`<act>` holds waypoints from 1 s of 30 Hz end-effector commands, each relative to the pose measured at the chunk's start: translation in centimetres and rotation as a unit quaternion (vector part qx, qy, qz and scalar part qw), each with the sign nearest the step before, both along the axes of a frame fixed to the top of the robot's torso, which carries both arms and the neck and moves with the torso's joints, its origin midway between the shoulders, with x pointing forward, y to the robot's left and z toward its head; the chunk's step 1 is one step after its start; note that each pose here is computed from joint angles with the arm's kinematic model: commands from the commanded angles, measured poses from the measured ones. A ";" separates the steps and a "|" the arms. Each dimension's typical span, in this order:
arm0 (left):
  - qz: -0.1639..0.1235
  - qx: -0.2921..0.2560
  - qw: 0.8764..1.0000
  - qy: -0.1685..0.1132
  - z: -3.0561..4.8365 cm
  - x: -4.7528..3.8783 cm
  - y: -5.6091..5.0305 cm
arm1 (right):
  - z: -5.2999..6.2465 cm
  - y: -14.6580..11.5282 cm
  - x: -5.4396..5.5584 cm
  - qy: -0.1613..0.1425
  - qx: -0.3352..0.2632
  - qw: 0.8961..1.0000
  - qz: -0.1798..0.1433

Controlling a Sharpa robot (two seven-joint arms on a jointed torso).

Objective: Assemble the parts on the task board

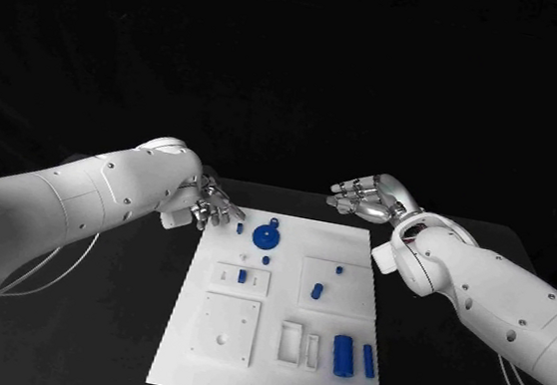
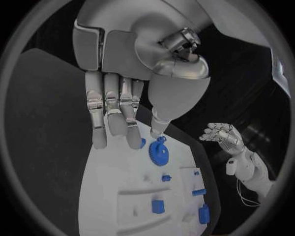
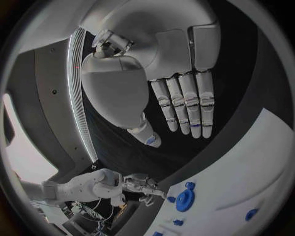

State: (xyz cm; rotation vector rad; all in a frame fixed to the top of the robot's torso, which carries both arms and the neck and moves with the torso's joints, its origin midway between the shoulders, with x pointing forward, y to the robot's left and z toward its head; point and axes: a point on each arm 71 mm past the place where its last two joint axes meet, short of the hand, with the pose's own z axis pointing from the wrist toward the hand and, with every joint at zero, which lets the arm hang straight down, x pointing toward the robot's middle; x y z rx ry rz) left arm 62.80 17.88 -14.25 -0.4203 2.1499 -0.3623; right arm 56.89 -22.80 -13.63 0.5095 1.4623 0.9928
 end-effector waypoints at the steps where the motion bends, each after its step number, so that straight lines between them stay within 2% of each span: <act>1: -0.014 -0.007 1.000 0.011 -0.36 -0.08 -0.6 | 0.2 0.2 0.0 -0.005 0.002 1.000 0.003; 8: -0.019 -0.007 1.000 0.018 -0.99 -0.17 -0.9 | 0.2 0.4 0.0 -0.006 0.002 1.000 0.003; 21: -0.017 -0.013 1.000 0.013 -1.17 -0.12 -1.0 | 0.2 0.7 0.1 -0.006 0.003 1.000 0.005; 30: -0.018 -0.022 0.999 0.023 -1.72 -0.21 -1.1 | 0.2 0.8 0.1 -0.005 0.004 1.000 0.005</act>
